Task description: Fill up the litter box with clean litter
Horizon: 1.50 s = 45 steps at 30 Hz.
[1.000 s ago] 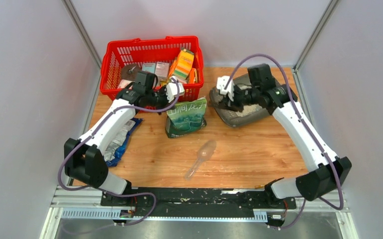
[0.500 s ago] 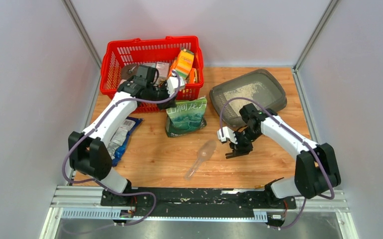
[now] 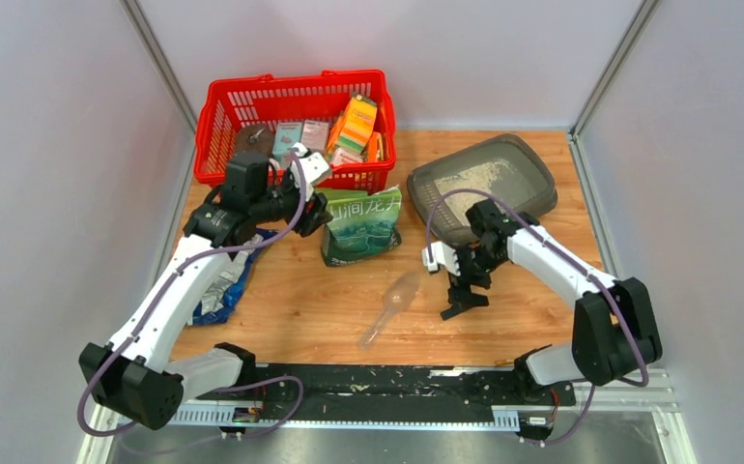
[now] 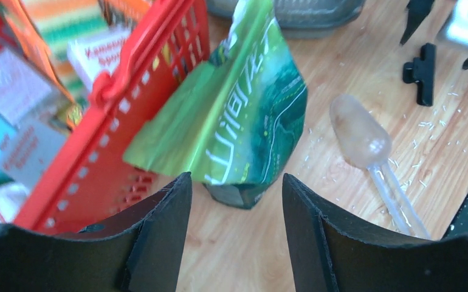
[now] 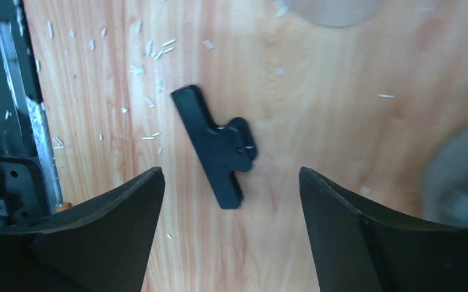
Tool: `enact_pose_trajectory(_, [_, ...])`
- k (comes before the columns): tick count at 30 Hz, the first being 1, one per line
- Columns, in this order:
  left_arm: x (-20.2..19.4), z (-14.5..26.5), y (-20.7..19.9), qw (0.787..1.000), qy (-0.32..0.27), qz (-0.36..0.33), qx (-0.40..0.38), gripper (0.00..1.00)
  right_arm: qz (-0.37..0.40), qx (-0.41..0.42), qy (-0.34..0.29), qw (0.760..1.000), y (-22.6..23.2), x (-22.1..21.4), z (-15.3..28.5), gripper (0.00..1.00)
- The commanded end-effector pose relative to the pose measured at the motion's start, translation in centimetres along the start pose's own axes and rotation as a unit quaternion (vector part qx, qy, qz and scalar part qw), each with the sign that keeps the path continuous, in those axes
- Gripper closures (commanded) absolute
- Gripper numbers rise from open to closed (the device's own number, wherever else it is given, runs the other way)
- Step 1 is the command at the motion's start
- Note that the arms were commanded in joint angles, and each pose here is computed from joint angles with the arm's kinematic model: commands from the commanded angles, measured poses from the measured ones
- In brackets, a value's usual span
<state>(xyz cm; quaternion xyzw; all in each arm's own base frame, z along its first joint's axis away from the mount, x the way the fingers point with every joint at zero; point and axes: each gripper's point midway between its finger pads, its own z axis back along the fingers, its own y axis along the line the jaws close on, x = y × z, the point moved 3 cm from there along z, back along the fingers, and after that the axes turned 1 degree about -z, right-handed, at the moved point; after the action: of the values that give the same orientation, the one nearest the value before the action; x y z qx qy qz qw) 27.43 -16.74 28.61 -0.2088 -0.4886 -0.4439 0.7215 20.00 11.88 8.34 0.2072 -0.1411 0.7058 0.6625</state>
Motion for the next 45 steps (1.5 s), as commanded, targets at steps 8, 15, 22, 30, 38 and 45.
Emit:
enact_pose_trajectory(8, [-3.5,1.1,3.4,0.936,-0.016,0.319,0.150,0.32,-0.204,-0.141,-0.218,0.944,-9.0,12.7,10.5,0.06])
enact_pose_trajectory(15, [-2.5,-1.6,4.1,0.920,-0.069,0.376,0.090,0.32,-0.323,-0.090,-0.309,0.890,-14.1,17.0,10.4,0.05])
enact_pose_trajectory(22, [-2.5,-4.2,4.7,0.903,-0.075,0.421,0.046,0.36,-0.386,-0.007,-0.367,0.846,-16.9,19.6,8.9,0.05])
enact_pose_trajectory(30, [-1.8,-2.8,5.0,0.904,-0.077,0.416,0.063,0.36,-0.384,0.025,-0.395,0.834,-18.0,20.8,8.8,0.11])
enact_pose_trajectory(38, [-6.1,-1.9,6.0,0.861,-0.022,0.495,0.111,0.25,-0.402,0.063,-0.407,0.817,-17.7,21.5,8.6,0.24])
enact_pose_trajectory(45, [-5.2,-4.8,6.5,0.852,-0.058,0.519,0.044,0.26,-0.402,0.075,-0.409,0.816,-16.8,21.7,8.8,0.27])
